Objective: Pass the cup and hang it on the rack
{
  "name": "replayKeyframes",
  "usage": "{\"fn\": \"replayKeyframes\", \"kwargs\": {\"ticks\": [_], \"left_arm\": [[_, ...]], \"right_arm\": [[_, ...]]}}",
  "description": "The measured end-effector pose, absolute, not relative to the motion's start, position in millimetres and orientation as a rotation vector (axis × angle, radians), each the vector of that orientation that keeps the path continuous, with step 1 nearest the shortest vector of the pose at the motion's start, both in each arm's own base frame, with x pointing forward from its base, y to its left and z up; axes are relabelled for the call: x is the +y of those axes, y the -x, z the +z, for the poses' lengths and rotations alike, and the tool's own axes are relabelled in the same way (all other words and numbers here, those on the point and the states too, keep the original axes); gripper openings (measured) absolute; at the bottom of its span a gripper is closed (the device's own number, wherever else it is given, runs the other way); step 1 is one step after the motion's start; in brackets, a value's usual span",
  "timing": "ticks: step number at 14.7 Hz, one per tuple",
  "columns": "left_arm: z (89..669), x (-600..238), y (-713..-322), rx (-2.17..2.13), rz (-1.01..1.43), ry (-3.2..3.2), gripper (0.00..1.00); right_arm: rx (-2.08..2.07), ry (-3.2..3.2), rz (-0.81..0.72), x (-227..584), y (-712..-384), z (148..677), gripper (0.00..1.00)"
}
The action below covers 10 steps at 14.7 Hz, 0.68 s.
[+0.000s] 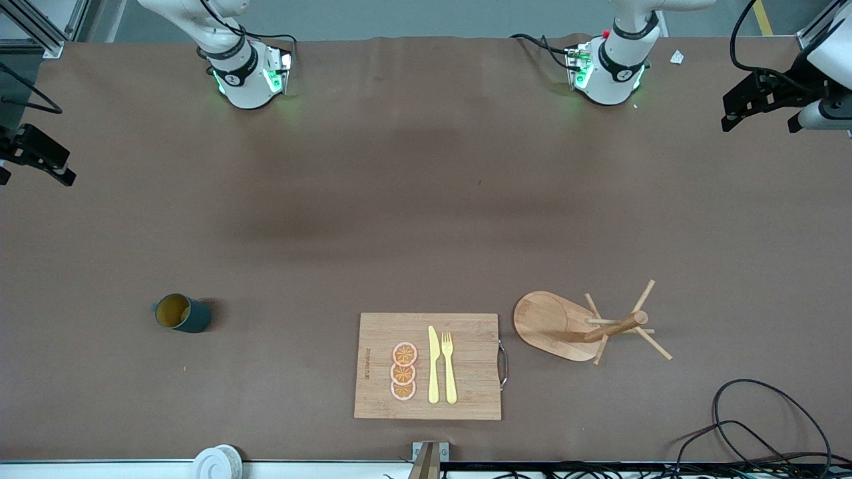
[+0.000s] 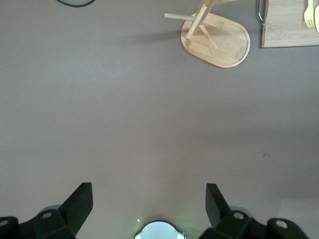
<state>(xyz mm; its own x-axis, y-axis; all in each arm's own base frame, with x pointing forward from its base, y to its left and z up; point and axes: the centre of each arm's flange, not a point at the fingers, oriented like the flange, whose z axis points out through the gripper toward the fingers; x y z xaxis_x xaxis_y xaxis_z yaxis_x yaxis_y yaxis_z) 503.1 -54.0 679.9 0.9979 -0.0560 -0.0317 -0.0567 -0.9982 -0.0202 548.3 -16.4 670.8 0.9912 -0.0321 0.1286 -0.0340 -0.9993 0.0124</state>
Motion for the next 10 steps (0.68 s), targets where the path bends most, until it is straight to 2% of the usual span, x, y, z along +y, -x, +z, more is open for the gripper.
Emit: {"fn": "replayKeyframes", "kwargs": {"ticks": [10], "left_arm": [[677,-53,-506,0.085,0.055,3.119,1.0]], "right_arm": [[-0.089,-3.121,0.209,-2,-547,673,1.0]]}}
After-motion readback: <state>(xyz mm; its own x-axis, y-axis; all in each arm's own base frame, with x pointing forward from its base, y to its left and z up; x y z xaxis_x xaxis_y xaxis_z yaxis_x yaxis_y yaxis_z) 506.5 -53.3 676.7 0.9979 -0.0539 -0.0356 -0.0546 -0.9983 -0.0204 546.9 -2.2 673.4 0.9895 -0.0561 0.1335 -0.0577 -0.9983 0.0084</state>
